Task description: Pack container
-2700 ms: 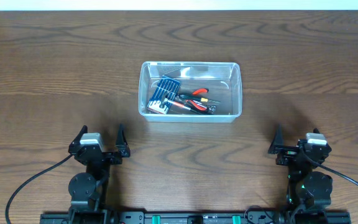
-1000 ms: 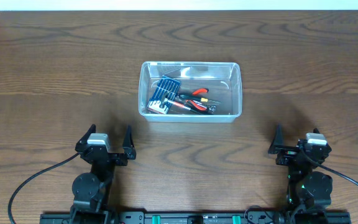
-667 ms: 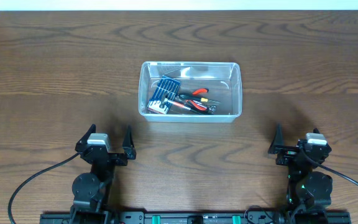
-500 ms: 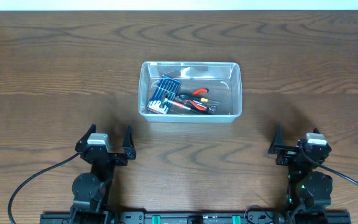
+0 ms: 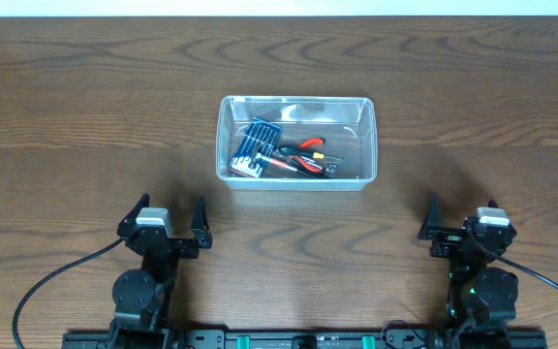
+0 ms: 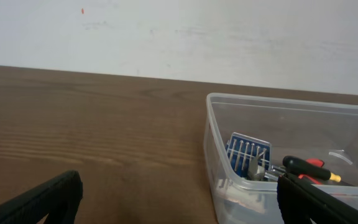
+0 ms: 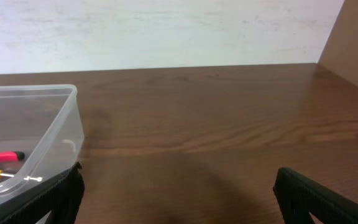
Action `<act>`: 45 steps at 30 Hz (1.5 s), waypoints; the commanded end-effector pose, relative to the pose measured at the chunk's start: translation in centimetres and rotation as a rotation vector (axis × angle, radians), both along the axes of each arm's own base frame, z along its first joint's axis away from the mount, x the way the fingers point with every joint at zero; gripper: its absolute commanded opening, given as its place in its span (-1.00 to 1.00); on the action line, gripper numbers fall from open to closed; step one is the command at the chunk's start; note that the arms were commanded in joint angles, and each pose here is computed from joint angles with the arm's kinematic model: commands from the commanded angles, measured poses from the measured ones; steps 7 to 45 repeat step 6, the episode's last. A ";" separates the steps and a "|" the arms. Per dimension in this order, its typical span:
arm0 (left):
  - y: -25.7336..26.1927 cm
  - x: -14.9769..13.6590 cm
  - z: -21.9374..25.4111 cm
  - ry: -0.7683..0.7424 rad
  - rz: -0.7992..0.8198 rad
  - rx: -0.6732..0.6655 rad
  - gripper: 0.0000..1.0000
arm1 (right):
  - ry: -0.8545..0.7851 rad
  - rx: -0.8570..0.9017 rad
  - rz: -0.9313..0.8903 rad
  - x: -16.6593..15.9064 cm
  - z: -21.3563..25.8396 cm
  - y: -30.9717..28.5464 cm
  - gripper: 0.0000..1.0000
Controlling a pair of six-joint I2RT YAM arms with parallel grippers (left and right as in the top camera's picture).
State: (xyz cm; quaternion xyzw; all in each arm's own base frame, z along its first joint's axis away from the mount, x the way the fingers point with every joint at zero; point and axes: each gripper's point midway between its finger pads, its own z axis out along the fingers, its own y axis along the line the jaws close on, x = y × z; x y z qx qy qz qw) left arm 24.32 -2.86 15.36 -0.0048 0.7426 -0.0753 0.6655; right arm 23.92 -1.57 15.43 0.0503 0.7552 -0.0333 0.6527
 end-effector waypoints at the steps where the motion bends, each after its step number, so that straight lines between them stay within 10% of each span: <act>1: 0.4 -0.1 -1.7 0.051 0.025 0.013 0.97 | -0.004 0.012 -0.013 0.0 -0.1 -0.2 0.98; 45: 0.4 -0.1 -1.7 0.051 0.025 0.013 0.97 | -0.003 0.012 -0.013 0.0 -0.1 -0.2 0.99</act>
